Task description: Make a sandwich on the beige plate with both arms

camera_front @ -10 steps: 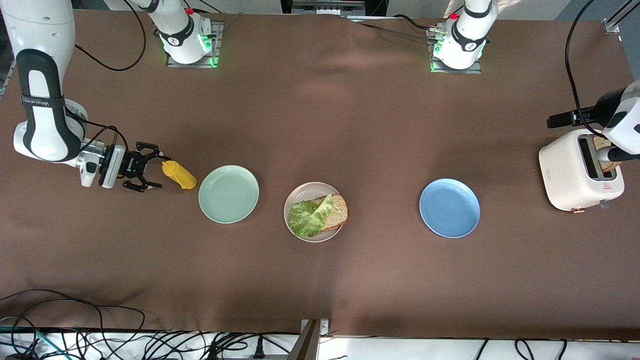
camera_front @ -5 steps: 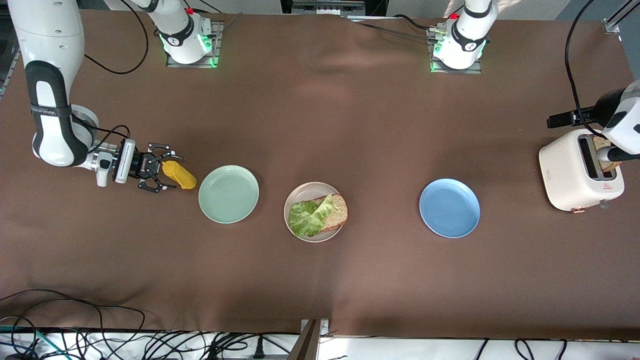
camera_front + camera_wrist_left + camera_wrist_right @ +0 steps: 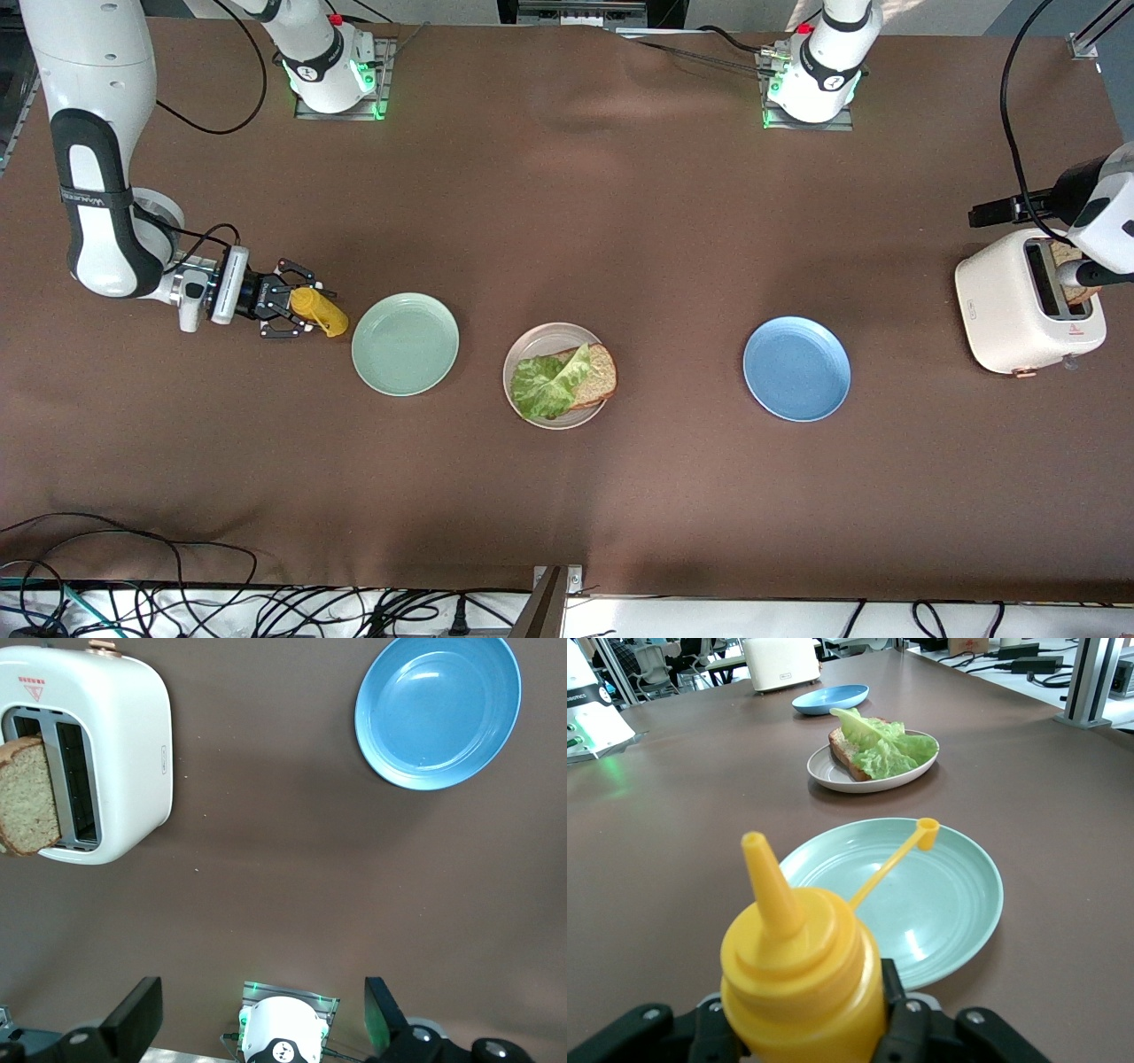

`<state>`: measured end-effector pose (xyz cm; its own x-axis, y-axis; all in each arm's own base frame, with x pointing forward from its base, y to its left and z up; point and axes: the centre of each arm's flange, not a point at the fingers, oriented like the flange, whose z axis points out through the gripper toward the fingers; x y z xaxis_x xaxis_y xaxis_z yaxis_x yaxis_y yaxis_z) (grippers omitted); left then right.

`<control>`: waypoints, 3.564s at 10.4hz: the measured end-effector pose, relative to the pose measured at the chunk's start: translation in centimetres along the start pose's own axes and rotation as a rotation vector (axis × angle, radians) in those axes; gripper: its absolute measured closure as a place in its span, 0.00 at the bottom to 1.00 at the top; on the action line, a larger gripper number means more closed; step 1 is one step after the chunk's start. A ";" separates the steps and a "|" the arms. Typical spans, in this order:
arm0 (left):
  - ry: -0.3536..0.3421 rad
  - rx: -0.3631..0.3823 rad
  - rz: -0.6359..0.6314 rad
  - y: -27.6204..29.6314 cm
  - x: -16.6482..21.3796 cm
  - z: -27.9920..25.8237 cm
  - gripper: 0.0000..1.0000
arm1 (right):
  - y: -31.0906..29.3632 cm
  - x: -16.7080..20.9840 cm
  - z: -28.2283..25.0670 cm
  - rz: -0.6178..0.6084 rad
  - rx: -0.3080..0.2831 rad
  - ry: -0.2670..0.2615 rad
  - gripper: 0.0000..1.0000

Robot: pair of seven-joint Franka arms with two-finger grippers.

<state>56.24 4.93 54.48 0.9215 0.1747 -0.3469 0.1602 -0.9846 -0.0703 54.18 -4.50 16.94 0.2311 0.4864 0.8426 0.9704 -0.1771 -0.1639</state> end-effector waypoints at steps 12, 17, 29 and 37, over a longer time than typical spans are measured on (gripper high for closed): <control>-0.001 0.002 0.007 0.4 0.0 0.1 0.00 | 3.6 26.7 14.4 0.071 0.052 -0.845 0.96; -0.002 0.002 0.008 0.5 0.0 0.1 0.00 | 0.1 33.3 29.6 -0.126 -0.137 -1.177 0.96; -0.011 0.020 -0.029 -3.5 0.6 0.6 0.00 | -7.2 34.8 39.8 -0.620 -0.383 -1.759 0.96; -0.072 -0.055 0.049 -17.4 2.1 5.3 0.00 | -2.4 38.6 27.4 -0.275 -0.243 -1.427 1.00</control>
<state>53.44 22.52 50.00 0.9011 0.1250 -0.4152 0.1369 -0.9906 -0.0011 62.69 38.11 35.79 0.0564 0.9151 -0.3993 0.9923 -0.0072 0.1236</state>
